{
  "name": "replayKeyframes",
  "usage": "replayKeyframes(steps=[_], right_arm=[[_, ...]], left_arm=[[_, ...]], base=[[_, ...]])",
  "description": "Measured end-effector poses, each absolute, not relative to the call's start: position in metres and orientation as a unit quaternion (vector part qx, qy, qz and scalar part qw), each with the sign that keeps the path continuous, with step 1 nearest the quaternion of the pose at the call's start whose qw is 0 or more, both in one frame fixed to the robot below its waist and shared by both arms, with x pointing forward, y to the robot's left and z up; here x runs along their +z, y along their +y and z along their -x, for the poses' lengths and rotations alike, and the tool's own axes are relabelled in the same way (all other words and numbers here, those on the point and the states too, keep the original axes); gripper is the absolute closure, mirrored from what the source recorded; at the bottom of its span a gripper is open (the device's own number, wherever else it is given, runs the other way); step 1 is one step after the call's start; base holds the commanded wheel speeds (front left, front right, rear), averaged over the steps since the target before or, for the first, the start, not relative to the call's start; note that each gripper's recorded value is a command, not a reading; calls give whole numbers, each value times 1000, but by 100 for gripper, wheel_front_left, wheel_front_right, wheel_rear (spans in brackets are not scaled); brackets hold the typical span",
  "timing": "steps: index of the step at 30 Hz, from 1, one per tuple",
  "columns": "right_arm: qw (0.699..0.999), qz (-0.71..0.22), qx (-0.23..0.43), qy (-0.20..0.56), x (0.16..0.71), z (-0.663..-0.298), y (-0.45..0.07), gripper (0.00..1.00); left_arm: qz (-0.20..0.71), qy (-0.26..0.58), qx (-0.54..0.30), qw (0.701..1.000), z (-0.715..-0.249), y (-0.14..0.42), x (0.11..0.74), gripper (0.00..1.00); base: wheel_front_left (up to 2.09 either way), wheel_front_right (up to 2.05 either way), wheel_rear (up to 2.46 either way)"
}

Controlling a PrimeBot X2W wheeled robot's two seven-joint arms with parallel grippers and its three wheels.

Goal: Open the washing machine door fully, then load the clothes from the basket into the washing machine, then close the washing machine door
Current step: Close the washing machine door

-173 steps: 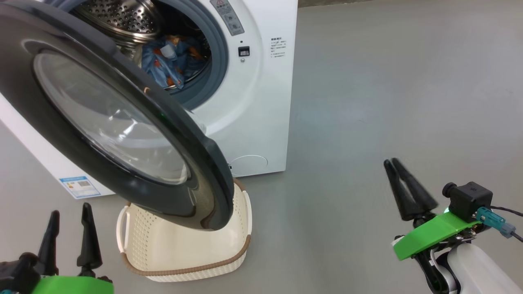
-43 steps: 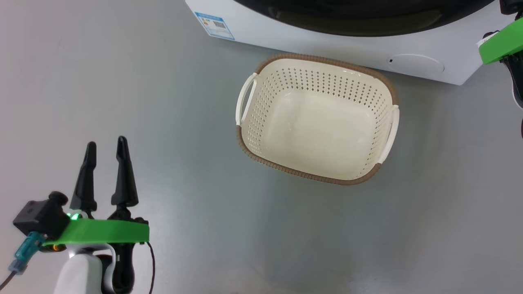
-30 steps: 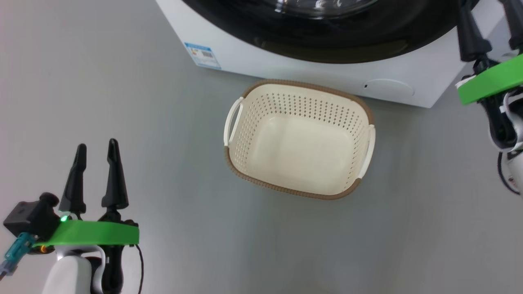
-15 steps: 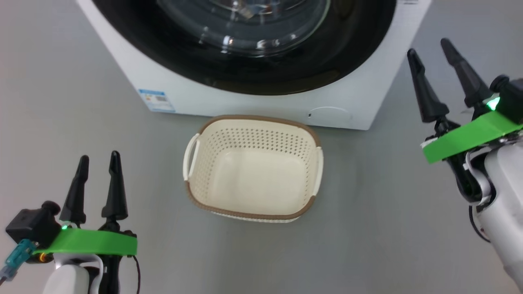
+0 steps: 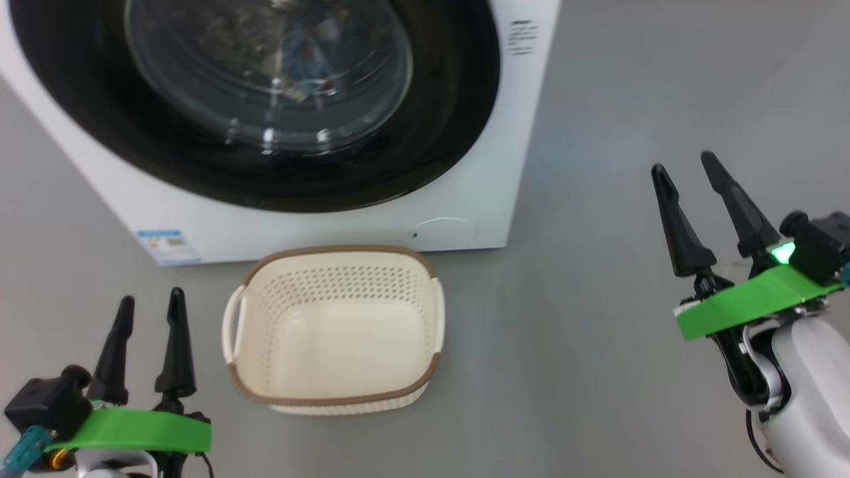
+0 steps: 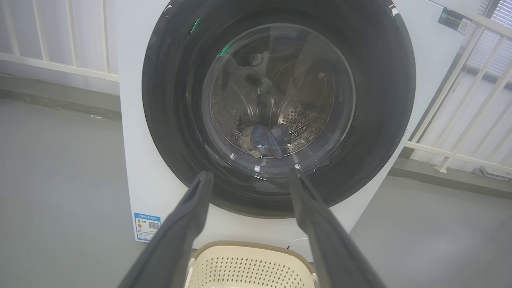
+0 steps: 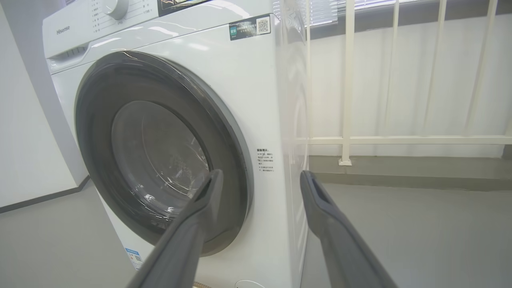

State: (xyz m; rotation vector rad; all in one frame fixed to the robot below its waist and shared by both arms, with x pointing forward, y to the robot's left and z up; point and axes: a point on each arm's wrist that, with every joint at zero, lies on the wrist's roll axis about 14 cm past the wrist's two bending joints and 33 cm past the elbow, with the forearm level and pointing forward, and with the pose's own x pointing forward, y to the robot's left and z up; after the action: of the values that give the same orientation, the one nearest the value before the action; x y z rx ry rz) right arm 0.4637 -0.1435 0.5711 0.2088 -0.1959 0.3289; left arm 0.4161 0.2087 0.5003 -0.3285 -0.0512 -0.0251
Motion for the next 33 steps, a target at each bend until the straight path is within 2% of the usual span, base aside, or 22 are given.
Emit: replayKeyframes(steps=[9, 16, 33], right_arm=[[986, -103, 98, -91, 562, -424, -191, 0], [988, -107, 74, -86, 556, -402, -205, 0], [987, -125, 65, -82, 550, -390, -204, 0]], left_arm=[[191, -38, -53, 979, -421, 178, 512, 0], [199, -41, -77, 976, -417, 163, 518, 0], [189, -47, -83, 977, -402, 163, 523, 0]], base=[[0, 0, 0], [0, 0, 0], [0, 0, 0]])
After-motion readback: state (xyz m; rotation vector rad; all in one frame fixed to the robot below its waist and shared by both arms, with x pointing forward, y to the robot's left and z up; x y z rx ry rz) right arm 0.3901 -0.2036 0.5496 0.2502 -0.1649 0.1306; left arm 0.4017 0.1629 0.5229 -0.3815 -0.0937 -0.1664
